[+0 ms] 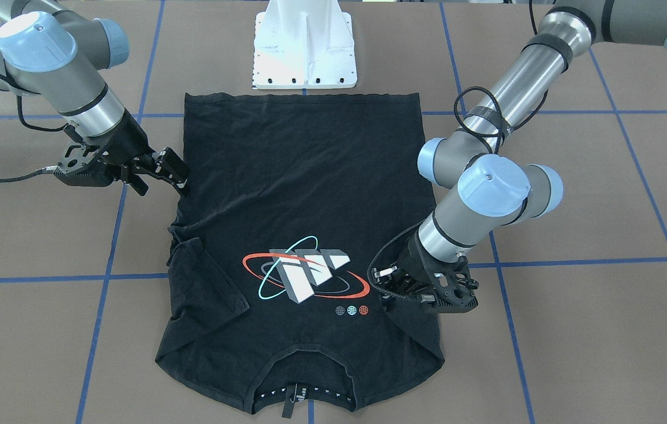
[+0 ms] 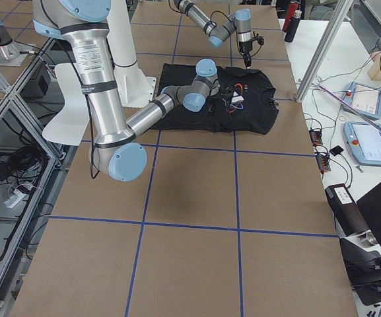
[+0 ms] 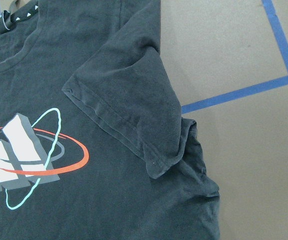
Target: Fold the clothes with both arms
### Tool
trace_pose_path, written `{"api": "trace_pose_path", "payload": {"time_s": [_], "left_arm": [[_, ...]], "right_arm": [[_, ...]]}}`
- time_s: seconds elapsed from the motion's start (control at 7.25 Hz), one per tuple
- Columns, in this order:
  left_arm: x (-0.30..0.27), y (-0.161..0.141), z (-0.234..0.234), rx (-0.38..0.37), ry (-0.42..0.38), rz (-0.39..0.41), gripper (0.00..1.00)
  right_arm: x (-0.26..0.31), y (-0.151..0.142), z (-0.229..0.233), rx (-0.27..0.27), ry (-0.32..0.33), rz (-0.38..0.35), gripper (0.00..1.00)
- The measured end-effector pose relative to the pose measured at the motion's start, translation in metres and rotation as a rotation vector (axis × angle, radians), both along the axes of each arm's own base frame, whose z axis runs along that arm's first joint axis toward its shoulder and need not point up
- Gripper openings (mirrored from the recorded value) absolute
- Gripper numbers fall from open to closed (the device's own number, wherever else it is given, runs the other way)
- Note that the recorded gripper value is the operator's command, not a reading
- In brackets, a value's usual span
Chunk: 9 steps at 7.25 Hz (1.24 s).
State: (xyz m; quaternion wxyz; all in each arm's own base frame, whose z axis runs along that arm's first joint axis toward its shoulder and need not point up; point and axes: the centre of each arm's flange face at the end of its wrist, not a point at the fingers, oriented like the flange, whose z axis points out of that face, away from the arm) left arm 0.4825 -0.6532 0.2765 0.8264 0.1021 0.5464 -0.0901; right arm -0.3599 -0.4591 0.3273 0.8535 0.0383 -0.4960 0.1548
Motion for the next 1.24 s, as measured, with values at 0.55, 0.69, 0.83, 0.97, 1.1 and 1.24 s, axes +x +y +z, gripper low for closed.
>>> {"api": "trace_pose_path", "payload": {"time_s": [0.55, 0.69, 0.83, 0.97, 1.1, 1.24], "left_arm": [[-0.036, 0.052, 0.000, 0.058, 0.059, 0.012, 0.99], [-0.054, 0.076, 0.003, 0.062, 0.085, 0.025, 0.99], [-0.067, 0.097, 0.004, 0.043, 0.114, 0.050, 0.99], [-0.077, 0.111, 0.006, 0.024, 0.133, 0.068, 0.99], [-0.083, 0.119, 0.008, 0.017, 0.142, 0.074, 0.99], [-0.086, 0.122, 0.009, 0.015, 0.145, 0.072, 0.99]], "right_arm": [[-0.003, 0.009, -0.012, -0.104, -0.050, 0.057, 1.00], [-0.011, 0.021, -0.016, -0.181, -0.075, 0.083, 0.99], [-0.024, 0.040, -0.016, -0.246, -0.084, 0.103, 0.99], [-0.036, 0.069, -0.009, -0.285, -0.074, 0.114, 0.99], [-0.034, 0.106, 0.005, -0.306, -0.050, 0.112, 0.98], [-0.032, 0.143, 0.020, -0.329, -0.021, 0.115, 0.94]]}}
